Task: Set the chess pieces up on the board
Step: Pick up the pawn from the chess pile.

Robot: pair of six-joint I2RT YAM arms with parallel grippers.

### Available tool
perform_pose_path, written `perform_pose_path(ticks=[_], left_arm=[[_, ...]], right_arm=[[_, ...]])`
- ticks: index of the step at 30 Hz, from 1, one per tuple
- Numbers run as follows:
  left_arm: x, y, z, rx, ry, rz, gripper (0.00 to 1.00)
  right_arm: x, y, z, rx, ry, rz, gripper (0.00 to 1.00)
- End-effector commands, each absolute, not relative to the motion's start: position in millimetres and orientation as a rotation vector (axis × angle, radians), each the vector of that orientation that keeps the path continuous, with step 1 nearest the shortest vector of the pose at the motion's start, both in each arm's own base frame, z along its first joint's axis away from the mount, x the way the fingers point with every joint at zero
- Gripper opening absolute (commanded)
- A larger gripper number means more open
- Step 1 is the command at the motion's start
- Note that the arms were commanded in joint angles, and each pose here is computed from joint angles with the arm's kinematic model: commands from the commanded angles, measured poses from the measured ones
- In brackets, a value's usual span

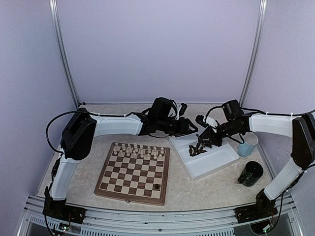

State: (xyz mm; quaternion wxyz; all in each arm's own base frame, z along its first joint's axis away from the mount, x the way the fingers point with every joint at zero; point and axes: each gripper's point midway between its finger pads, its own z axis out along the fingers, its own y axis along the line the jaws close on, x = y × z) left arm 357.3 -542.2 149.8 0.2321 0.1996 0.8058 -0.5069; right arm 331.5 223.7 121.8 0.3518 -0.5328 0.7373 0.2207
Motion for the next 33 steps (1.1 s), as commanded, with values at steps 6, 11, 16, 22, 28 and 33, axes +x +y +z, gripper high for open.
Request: perform_pose_path(ticks=[6,11,16,22,28,33], left_arm=[[339,-569,139,0.609,2.236,-1.493,0.37],[338,-569,136,0.61,2.244,-1.501,0.25],[340,-569,137,0.606,2.231,-1.503,0.03],[349,-555,156,0.558,2.157,-1.488,0.0],[354,-543,171,0.53,2.122,-1.49,0.0],[354,-534,175,0.51,2.12,-1.481,0.0]], right_arm=[[328,223,131,-1.378,1.864,0.58,0.06],[328,223,132,-1.376,1.864,0.578,0.06],[329,220,124,-1.377,1.889,0.558,0.07],[334,205,92,-1.38,1.996,0.499,0.15],[335,201,73,-1.366,2.085,0.564,0.27],[337,201,73,-1.353,2.088,0.564,0.28]])
